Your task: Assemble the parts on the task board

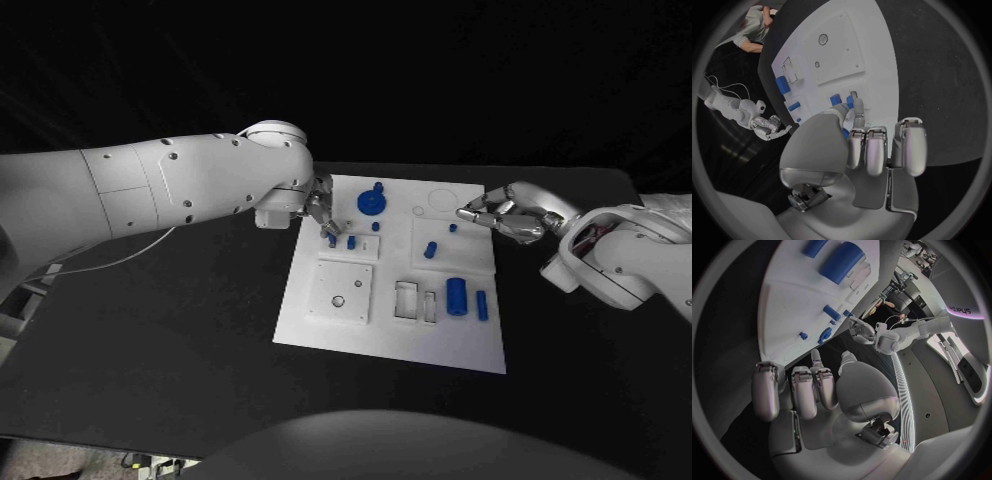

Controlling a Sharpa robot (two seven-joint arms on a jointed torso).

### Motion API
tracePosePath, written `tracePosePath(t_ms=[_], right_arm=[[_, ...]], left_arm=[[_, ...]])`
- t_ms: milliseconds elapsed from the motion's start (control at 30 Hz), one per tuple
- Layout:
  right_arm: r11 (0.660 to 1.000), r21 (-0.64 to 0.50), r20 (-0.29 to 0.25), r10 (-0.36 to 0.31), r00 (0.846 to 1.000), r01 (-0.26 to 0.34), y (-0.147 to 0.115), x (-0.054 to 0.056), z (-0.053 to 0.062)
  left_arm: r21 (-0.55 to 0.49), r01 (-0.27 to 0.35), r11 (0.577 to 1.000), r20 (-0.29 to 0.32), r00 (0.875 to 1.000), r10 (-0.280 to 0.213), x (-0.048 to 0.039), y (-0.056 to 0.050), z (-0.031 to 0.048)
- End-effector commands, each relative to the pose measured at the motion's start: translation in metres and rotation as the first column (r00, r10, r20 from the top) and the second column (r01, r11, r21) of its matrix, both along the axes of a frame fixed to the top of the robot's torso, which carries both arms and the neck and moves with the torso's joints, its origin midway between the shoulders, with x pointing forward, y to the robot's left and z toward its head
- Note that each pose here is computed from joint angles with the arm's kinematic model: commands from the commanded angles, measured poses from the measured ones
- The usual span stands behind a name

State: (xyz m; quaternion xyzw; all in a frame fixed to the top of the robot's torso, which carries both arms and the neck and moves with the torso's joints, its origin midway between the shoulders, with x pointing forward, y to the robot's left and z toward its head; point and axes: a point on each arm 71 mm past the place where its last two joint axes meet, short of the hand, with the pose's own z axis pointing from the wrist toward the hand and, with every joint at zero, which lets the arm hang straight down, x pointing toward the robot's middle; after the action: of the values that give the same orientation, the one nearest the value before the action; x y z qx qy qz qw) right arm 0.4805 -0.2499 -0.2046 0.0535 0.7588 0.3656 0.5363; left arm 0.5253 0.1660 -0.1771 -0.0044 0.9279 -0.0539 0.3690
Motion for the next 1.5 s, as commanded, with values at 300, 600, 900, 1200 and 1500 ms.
tracePosePath(t_ms=[300,600,900,1200,1500], right_arm=[[1.0,0.003,-0.003,0.016,1.0,-0.016,0.0016,-0.001,-0.0003],[1.0,0.003,-0.004,0.016,1.0,-0.016,0.0016,-0.0011,-0.0003],[1.0,0.003,-0.003,0.016,1.0,-0.016,0.0016,-0.0012,-0.0002],[1.0,0.003,-0.003,0.016,1.0,-0.016,0.0014,-0.0011,-0.0002],[1.0,0.003,-0.003,0.017,1.0,-0.017,0.0018,-0.001,-0.0003]], left_arm=[[0.018,0.014,1.0,-0.025,1.0,-0.013,-0.0013,-0.0008,-0.0015],[0.028,0.016,0.999,-0.031,0.999,-0.015,-0.0012,0.0006,-0.0023],[0.033,0.021,0.999,-0.028,0.999,-0.02,-0.0008,0.0002,-0.004],[0.036,0.027,0.999,-0.027,0.999,-0.026,-0.0006,-0.0011,-0.0054],[0.038,0.031,0.999,-0.028,0.999,-0.029,-0.0005,-0.0015,-0.0061]])
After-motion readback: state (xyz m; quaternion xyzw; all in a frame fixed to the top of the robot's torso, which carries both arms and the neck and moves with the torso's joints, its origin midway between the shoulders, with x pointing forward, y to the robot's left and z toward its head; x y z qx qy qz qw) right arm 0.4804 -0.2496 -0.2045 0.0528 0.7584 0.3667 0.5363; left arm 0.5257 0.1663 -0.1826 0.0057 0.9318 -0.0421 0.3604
